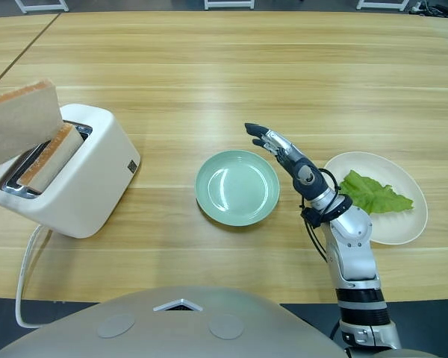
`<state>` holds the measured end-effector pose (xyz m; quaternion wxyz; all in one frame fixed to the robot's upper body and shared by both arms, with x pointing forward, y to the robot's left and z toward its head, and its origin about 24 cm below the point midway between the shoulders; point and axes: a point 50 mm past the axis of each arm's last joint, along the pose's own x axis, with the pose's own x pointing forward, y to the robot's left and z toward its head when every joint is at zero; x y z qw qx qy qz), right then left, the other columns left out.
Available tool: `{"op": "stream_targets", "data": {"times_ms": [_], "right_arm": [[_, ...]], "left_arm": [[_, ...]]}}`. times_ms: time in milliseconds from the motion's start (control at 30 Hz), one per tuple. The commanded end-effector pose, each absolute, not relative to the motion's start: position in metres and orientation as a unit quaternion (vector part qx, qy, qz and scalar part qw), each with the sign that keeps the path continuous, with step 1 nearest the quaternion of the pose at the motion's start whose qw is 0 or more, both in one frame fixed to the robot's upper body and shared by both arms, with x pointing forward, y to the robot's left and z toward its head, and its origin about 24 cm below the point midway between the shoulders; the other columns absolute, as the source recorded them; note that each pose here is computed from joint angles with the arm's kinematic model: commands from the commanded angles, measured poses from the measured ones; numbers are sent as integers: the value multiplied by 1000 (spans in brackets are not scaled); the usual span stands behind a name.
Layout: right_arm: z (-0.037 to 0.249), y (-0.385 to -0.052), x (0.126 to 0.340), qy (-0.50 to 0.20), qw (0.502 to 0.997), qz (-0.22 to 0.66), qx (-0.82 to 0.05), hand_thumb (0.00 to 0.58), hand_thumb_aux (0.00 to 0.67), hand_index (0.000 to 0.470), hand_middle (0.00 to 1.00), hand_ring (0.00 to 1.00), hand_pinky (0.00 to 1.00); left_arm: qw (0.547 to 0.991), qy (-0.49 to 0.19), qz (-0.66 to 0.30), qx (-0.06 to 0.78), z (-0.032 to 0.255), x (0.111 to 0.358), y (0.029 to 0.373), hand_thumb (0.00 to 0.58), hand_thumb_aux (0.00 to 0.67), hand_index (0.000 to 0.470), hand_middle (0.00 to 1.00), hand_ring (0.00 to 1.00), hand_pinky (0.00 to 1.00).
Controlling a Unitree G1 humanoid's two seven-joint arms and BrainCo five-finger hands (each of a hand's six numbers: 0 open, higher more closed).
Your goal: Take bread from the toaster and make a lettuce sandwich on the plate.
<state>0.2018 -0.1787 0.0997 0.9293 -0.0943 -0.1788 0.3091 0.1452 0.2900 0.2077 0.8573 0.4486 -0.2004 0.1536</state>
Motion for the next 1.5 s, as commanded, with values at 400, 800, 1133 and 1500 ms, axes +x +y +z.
{"op": "stream_targets", "data": {"times_ms": [400, 800, 1133, 1500], "right_arm": [[135, -229, 234, -170, 945, 220, -175, 0, 0, 0, 0, 0, 0], [173, -281, 219, -165, 880, 192, -402, 0, 0, 0, 0, 0, 0], [125, -339, 214, 31, 681, 198, -704, 0, 0, 0, 0, 0, 0], [98, -379, 202, 113, 586, 216, -773, 0, 0, 0, 0, 0, 0]], "left_arm": [[812, -306, -49, 494, 192, 223, 147, 580, 670, 470, 0, 0, 0], [642, -315, -215, 665, 71, 238, 47, 580, 670, 470, 0, 0, 0], [680, -255, -269, 632, 36, 211, 41, 580, 670, 470, 0, 0, 0], [693, -179, -277, 642, 19, 197, 56, 0, 0, 0, 0, 0, 0]]}}
